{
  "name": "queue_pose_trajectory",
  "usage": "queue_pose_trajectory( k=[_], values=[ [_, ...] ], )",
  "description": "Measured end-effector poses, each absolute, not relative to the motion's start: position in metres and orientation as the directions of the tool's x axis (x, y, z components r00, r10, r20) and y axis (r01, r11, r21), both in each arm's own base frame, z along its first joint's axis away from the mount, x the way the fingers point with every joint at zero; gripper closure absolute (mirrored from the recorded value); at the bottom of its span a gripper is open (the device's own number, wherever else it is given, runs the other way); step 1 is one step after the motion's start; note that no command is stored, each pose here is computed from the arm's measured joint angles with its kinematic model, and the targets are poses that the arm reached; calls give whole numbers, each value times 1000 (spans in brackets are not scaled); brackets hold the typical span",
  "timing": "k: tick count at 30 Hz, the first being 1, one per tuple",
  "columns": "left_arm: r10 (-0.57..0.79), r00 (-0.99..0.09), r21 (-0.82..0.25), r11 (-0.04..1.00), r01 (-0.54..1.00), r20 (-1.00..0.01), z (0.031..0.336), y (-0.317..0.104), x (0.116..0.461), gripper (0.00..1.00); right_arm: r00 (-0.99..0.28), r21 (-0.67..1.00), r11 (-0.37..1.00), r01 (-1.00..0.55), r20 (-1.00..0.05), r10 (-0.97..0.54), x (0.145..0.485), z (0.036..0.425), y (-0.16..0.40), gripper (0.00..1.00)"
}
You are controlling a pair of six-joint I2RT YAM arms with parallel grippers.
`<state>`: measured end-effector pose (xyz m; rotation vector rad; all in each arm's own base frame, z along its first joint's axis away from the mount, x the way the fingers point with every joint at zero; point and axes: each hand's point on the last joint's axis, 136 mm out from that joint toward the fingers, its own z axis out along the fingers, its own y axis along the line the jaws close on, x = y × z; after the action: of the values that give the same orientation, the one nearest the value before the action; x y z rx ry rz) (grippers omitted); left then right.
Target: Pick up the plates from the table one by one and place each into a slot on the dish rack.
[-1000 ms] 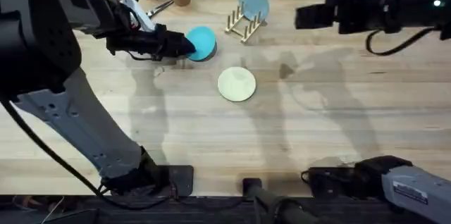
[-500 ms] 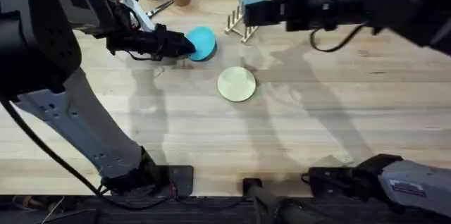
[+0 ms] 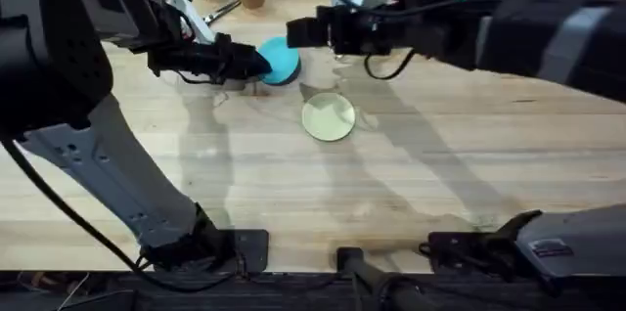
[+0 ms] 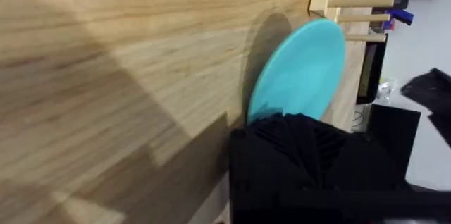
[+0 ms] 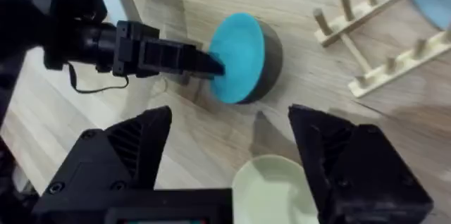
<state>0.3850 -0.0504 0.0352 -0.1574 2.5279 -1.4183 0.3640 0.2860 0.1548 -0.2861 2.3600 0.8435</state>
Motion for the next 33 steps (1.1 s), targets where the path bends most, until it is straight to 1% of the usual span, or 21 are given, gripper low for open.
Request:
queue_pose_trajectory(
  k=[6,12,19,24,33],
  values=[
    [-207,-966,-851,524,26,-157,35,-50,385,960,-810,542,760,-357,-585,37,373,131,305,6],
    [-206,-966,-851,524,26,-157,35,-50,385,960,-838,577,759,-302,-540,78,379,109,312,6],
    [-206,-966,-851,524,27,-158,35,-50,385,960,-839,615,738,-276,-529,127,387,99,324,15],
    [-205,-966,-851,525,29,-160,35,-50,385,960,-839,621,744,-246,-521,157,392,86,330,16],
    [-205,-966,-851,525,29,-159,35,-50,385,960,-835,642,743,-188,-503,224,396,75,340,16]
  ],
)
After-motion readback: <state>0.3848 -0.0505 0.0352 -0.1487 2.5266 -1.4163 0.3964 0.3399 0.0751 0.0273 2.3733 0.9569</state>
